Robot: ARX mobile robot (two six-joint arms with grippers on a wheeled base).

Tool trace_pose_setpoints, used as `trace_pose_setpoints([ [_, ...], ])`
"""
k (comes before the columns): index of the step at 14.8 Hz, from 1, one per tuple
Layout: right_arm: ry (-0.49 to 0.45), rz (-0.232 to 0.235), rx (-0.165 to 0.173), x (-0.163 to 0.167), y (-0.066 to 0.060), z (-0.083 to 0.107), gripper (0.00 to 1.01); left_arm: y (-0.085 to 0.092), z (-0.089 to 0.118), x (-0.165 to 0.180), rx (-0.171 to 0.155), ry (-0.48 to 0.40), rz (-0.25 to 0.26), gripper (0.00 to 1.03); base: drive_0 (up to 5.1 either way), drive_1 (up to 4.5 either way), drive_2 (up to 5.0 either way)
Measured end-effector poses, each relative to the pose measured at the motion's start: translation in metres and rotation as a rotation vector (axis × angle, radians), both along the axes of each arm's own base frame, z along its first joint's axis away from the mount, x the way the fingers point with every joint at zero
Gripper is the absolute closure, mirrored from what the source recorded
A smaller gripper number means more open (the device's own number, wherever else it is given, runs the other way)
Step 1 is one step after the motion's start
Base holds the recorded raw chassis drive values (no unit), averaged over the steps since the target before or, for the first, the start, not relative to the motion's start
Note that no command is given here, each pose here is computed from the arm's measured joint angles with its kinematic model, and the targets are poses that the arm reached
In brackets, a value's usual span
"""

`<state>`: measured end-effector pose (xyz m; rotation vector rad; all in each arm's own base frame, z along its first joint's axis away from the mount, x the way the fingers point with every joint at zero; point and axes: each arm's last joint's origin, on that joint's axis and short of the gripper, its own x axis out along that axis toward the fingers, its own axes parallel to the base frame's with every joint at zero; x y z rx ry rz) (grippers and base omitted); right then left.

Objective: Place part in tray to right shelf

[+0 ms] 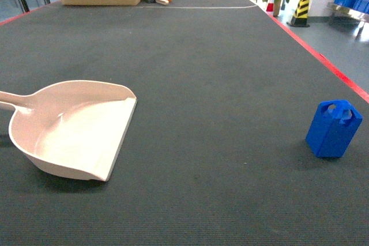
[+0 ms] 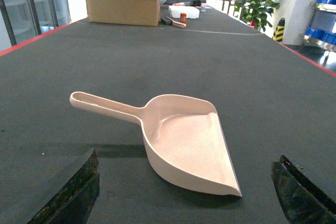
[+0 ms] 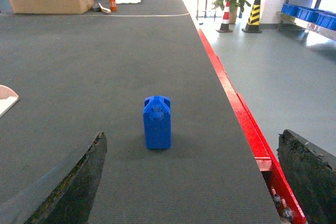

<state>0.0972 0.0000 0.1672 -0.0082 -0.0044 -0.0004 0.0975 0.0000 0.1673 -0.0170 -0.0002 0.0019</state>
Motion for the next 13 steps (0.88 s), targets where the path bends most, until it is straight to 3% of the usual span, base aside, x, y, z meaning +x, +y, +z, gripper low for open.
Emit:
trace_pose_setpoints([
  [13,0.0,0.0,0.0,0.0,0.0,0.0,0.03,0.0,0.0,0.0,0.0,0.0,0.0,0.05,0.0,0.0,0.0],
])
